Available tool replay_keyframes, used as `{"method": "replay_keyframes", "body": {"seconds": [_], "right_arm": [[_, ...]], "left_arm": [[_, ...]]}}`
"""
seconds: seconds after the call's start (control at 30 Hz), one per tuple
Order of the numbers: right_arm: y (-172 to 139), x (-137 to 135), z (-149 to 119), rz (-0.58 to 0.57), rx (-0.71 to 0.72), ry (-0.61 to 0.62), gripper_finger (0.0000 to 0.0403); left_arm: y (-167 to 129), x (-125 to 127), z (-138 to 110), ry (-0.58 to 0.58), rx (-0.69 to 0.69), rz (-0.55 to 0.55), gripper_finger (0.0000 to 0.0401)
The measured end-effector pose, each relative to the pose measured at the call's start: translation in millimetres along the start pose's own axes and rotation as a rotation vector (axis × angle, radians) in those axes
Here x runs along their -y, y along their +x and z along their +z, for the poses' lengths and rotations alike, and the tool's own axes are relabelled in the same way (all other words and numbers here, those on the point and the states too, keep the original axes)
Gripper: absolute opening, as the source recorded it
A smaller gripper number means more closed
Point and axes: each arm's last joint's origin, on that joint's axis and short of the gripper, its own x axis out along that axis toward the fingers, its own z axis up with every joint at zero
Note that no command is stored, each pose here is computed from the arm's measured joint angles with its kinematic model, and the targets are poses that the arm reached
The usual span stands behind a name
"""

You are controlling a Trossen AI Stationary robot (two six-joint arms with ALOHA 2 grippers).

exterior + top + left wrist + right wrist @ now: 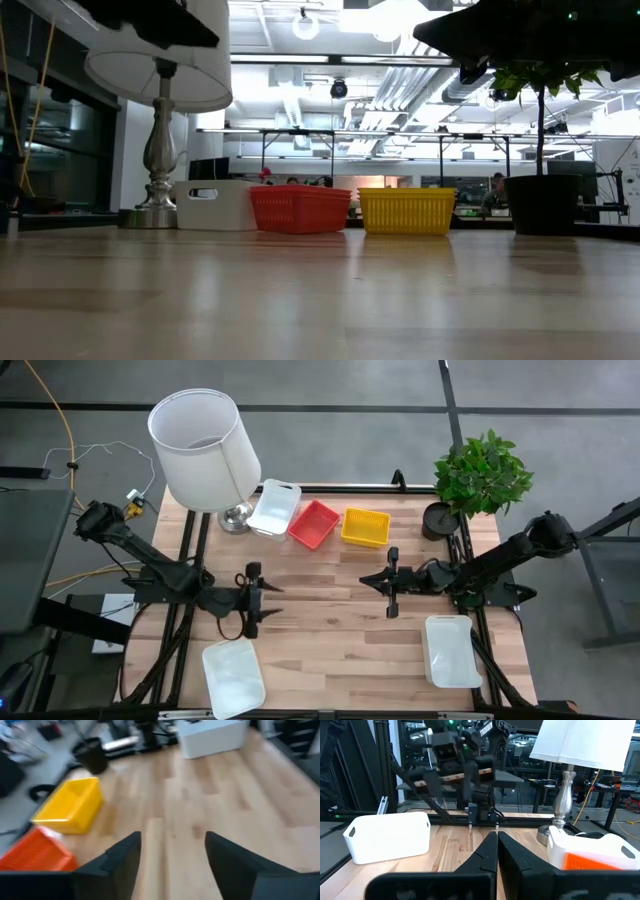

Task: Stack baskets by color
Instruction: Stack the bottom left white bin on the top white bin

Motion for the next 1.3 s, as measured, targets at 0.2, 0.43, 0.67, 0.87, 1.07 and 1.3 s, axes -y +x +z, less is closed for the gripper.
{"method": "replay_keyframes", "body": {"seconds": [0.2,0.43,0.67,0.87,1.07,1.3], "right_arm": [[0,0,0,0.0,0.0,0.0,0.0],[0,0,0,0.0,0.0,0.0,0.0],[0,0,0,-0.001,-0.001,-0.001,0.0],[0,0,-1,-0.004,-0.007,-0.003,0.0],[0,0,-1,-0.004,-0.005,-0.002,0.0],[0,0,-1,-0.003,-0.005,0.006,0.0]], "left_arm": [[-21,17,23,-0.083,-0.032,-0.163,0.0252],[-48,32,45,-0.134,-0.058,-0.234,0.0262],[-61,51,49,-0.15,-0.115,-0.296,0.0262],[-69,68,48,-0.208,-0.17,-0.402,0.0262],[-81,73,48,-0.324,-0.271,-0.45,0.0262],[-95,74,40,-0.396,-0.401,-0.405,0.0262]]}}
